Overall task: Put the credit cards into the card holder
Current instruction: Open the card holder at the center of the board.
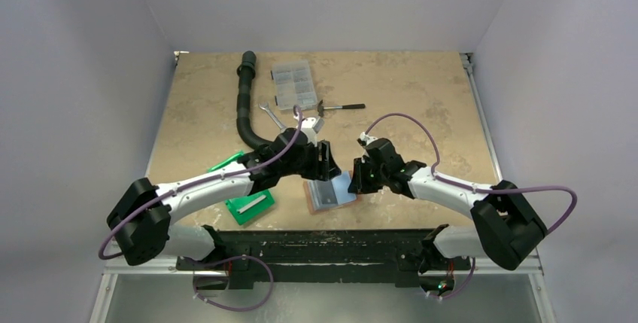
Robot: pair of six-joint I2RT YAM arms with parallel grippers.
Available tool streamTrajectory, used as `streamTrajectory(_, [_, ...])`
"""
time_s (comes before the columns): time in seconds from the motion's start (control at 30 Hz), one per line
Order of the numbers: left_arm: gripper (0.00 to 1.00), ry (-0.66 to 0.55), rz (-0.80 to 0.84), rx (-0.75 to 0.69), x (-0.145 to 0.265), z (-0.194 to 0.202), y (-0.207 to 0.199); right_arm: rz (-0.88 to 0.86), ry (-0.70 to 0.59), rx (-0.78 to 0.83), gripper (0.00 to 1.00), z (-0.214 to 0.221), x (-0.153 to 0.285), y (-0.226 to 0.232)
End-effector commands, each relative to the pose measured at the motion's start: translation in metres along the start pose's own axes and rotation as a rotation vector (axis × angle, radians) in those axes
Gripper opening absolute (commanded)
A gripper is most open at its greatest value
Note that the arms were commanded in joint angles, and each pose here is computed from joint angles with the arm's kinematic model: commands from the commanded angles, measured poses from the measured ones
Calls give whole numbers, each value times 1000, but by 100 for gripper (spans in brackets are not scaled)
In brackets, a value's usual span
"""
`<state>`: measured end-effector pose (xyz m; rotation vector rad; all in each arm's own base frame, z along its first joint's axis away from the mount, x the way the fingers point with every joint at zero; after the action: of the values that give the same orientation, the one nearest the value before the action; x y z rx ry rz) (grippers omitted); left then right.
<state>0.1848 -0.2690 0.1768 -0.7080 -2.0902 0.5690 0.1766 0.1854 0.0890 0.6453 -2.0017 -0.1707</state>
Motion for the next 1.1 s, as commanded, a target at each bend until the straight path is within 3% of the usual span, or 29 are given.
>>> streamTrajectory(0.0, [56, 39, 125, 14, -19, 4, -18, -39, -59, 6, 20, -14, 6, 9])
streamTrajectory(0.2, [48, 93, -86, 36, -42, 42, 39, 2, -56, -7, 17, -8, 5, 3])
streamTrajectory(0.5, [46, 99, -228, 66, -26, 71, 85, 0, -53, -3, 29, -11, 7, 4])
streamTrajectory(0.67, [48, 79, -183, 38, -16, 52, 64, -32, -96, 28, 46, -26, 25, 15])
streamTrajectory(0.87, [62, 70, 46, 2, -8, 19, 5, -6, -131, 54, 64, -41, 42, 20])
streamTrajectory(1.0, [62, 82, 168, 47, -11, 24, -10, -103, -135, 63, 65, -44, 45, 32])
streamTrajectory(1.07, [58, 98, 153, 65, -15, 33, -2, -231, -133, 38, 58, -40, 41, 43])
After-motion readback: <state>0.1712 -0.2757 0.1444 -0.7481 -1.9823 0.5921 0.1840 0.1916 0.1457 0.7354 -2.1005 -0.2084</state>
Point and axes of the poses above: each gripper's point midway between its finger pads, its own x axis back along the fingers, its own y axis along the line the jaws close on, z = x × y, the point moved 7 cm from there along x, back along the fingers, and after that the axes turned 7 degrees about x, right-handed, at the moved point
